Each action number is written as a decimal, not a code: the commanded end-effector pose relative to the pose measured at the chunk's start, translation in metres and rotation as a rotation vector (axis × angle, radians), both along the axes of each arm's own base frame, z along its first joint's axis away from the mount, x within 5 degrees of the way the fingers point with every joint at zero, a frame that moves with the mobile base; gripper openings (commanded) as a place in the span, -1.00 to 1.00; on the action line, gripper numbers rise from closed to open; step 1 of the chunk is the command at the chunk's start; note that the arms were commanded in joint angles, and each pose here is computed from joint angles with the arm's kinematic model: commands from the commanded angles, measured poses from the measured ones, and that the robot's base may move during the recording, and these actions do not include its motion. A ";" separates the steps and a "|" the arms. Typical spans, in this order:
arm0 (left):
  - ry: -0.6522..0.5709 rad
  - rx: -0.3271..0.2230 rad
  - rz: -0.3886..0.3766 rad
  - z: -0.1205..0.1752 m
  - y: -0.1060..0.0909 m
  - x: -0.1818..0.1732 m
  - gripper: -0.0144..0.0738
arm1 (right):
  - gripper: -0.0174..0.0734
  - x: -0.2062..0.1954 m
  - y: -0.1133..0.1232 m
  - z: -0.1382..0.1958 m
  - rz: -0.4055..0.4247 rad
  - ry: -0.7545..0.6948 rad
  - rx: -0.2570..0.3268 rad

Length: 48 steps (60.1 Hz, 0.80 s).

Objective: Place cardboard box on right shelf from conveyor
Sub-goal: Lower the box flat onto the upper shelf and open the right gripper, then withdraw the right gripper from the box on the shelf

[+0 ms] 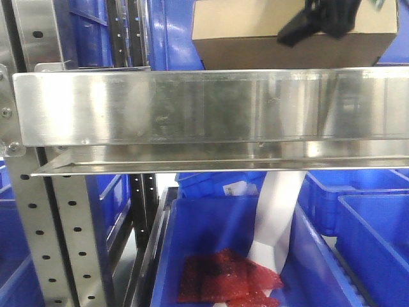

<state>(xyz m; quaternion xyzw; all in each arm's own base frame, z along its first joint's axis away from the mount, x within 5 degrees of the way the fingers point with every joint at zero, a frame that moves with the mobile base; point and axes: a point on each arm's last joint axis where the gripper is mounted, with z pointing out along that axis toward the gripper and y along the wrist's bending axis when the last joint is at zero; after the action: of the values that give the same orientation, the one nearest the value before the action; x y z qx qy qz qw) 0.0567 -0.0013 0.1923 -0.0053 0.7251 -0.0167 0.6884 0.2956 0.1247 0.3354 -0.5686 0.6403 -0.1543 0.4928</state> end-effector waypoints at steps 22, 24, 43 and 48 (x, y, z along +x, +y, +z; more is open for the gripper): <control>-0.093 -0.007 0.002 0.006 0.000 -0.001 -0.94 | 0.48 -0.073 -0.031 0.057 -0.286 0.059 0.833; -0.093 -0.007 0.002 0.006 0.000 -0.001 -0.94 | 0.37 -0.080 -0.035 0.055 -0.301 0.065 0.892; -0.093 -0.007 0.002 0.006 0.000 -0.001 -0.94 | -0.51 -0.147 -0.064 0.032 -0.312 0.052 1.169; -0.093 -0.007 0.002 0.006 0.000 -0.001 -0.93 | -0.51 -0.162 -0.070 0.029 -0.294 0.027 1.185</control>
<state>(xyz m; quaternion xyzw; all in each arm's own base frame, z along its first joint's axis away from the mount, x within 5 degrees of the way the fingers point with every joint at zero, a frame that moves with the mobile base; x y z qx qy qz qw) 0.0567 -0.0013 0.1923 -0.0053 0.7251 -0.0167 0.6884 0.1459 0.0610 0.3464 -0.1185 0.7498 0.1564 0.6318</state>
